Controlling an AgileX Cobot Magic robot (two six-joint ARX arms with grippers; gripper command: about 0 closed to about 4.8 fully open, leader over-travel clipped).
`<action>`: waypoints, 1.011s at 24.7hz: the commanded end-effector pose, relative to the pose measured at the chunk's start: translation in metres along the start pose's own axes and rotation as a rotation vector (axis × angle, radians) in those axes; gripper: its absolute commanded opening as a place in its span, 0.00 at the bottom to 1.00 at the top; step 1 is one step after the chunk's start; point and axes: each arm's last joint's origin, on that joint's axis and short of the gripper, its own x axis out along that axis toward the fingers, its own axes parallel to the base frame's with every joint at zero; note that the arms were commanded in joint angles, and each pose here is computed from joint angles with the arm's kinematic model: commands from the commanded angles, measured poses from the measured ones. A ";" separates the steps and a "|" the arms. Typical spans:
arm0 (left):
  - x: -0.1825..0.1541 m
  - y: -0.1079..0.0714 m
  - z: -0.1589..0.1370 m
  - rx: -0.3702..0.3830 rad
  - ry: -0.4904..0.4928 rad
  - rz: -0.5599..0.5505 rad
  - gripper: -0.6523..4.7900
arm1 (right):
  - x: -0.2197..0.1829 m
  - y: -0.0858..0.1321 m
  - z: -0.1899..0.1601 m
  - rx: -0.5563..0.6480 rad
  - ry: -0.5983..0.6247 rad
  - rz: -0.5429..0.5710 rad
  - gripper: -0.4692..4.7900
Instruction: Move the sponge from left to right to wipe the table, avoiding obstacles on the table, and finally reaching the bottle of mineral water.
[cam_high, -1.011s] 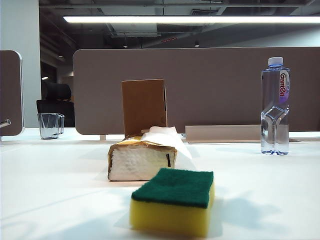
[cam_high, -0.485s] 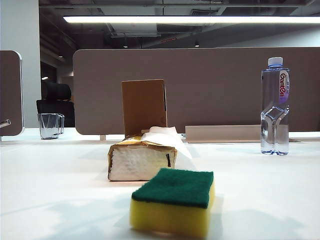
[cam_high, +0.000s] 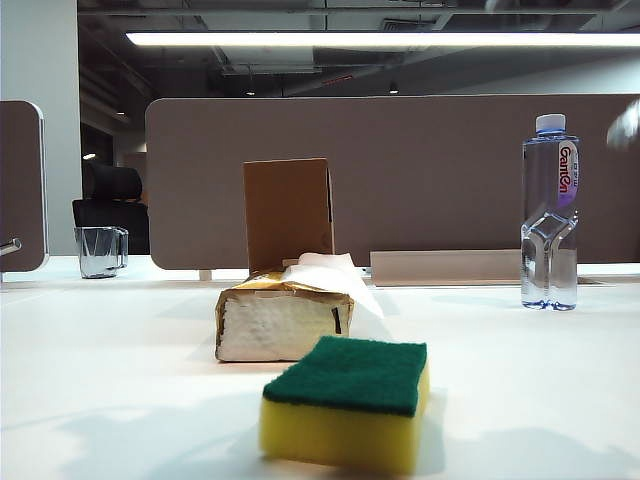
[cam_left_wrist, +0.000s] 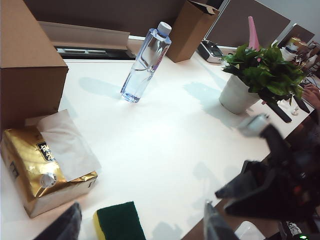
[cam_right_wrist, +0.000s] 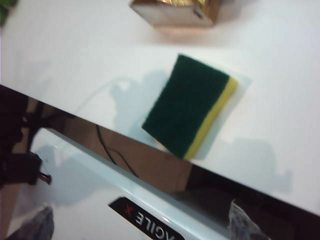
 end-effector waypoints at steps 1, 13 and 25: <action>-0.001 -0.001 0.002 0.001 -0.008 -0.003 0.70 | 0.015 0.002 0.000 0.008 -0.002 0.023 1.00; -0.008 0.000 0.000 0.005 -0.012 -0.005 0.70 | 0.080 0.010 0.008 -0.032 0.061 -0.062 1.00; -0.022 -0.001 -0.001 0.006 -0.050 -0.020 0.70 | 0.109 -0.003 0.002 -0.017 0.068 -0.083 0.96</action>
